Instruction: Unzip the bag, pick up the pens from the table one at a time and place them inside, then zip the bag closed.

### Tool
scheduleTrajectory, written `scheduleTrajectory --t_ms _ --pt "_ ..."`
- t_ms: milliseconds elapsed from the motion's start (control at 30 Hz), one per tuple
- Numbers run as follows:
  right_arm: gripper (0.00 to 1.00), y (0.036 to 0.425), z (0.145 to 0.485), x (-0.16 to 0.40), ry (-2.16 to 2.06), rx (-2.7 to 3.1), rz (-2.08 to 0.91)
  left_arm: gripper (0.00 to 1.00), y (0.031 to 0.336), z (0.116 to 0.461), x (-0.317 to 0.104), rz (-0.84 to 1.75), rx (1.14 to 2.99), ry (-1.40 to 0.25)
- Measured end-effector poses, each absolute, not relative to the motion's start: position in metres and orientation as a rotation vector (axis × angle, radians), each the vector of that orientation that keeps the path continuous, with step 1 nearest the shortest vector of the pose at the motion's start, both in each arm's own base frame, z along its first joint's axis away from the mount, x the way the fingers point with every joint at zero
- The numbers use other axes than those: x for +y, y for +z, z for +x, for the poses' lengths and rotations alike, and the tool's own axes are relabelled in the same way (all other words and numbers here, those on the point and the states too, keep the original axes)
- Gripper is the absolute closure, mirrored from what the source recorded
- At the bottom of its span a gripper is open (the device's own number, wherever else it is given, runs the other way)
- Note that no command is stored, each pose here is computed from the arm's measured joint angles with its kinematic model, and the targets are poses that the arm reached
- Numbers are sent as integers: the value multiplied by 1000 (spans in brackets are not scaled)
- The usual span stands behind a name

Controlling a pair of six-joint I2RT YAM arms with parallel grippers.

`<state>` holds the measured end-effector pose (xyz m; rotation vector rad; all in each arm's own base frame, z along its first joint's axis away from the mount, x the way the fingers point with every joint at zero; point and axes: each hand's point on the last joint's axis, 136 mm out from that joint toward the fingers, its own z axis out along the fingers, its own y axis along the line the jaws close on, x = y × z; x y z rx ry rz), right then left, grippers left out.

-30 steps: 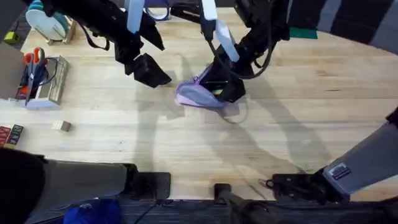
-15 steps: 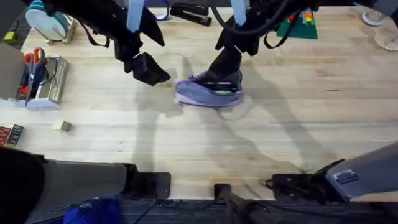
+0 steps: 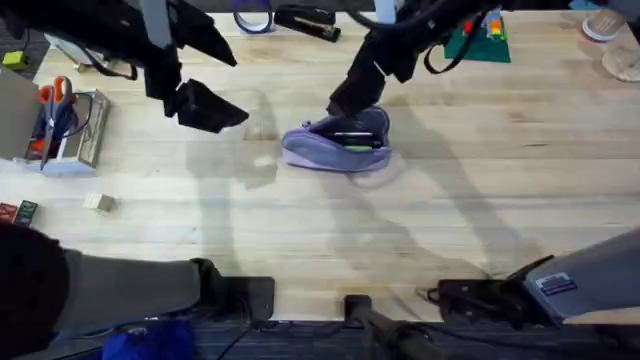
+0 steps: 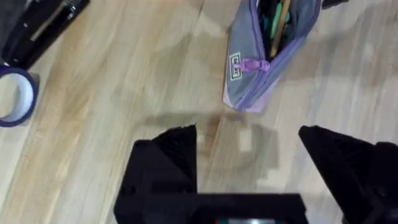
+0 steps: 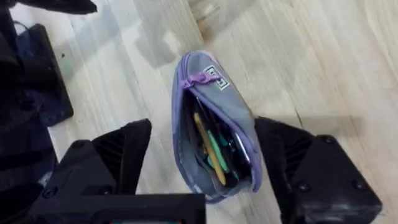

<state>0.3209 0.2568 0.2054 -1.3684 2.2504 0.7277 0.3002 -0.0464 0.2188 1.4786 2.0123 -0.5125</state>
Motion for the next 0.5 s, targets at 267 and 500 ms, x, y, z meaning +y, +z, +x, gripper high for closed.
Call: scheduleTrajectory --t_ms 267,500 --pt "7 231 331 262 733 2240 -1281 7 223 292 -48 1565 1895 -522" --pt "5 255 339 266 754 2247 -1172 8 217 295 -32 1571 1835 -476"
